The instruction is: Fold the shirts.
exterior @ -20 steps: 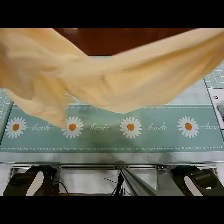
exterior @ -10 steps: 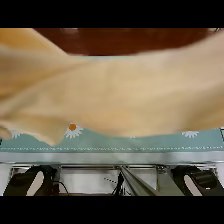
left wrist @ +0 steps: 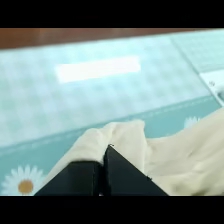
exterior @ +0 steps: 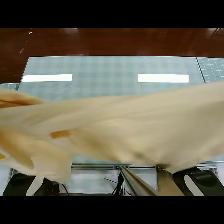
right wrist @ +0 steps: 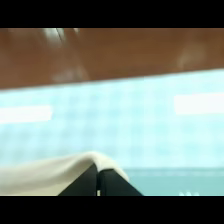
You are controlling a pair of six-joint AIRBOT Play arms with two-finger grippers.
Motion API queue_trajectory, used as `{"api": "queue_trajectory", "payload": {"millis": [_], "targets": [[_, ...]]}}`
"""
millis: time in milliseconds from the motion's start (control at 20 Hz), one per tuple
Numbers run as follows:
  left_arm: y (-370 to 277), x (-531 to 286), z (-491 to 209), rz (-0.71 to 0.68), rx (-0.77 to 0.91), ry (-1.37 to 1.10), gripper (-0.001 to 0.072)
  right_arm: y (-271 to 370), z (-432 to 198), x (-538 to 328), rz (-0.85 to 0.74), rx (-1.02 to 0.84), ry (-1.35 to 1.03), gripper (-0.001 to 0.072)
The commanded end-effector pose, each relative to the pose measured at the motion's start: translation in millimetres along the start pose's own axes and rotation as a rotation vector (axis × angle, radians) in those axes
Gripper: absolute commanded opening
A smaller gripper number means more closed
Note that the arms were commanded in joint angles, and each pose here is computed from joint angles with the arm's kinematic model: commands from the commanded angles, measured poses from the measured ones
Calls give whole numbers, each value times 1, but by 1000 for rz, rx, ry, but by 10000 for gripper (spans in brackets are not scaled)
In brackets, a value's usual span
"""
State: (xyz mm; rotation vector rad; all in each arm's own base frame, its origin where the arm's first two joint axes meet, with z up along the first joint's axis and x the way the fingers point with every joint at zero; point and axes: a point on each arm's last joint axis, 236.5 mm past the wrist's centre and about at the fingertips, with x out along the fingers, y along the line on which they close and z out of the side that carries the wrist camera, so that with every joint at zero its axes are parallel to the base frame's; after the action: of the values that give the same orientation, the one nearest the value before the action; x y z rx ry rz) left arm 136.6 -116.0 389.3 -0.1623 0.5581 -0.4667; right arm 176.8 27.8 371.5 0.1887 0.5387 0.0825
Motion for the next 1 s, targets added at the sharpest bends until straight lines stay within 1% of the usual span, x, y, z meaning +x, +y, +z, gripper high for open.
{"api": "queue_trajectory", "payload": {"millis": [0, 200, 450, 550, 750, 950], "targets": [[34, 42, -35, 15, -85, 211, 31, -9, -19, 61, -43, -110, 246, 28], [81, 117, -68, -17, -159, 372, 32, -22, -8, 159, -85, -205, 359, 28], [153, 225, -80, -19, -244, 437, 31, -42, 5, 303, -136, -264, 345, 29], [181, 266, -83, -1, -299, 443, 32, -41, 1, 349, -119, -260, 333, 29], [216, 340, -106, 11, -308, 470, 32, -45, -18, 415, -118, -193, 333, 29], [239, 396, -131, 44, -342, 475, 33, -56, -62, 463, -141, -124, 426, 29]]}}
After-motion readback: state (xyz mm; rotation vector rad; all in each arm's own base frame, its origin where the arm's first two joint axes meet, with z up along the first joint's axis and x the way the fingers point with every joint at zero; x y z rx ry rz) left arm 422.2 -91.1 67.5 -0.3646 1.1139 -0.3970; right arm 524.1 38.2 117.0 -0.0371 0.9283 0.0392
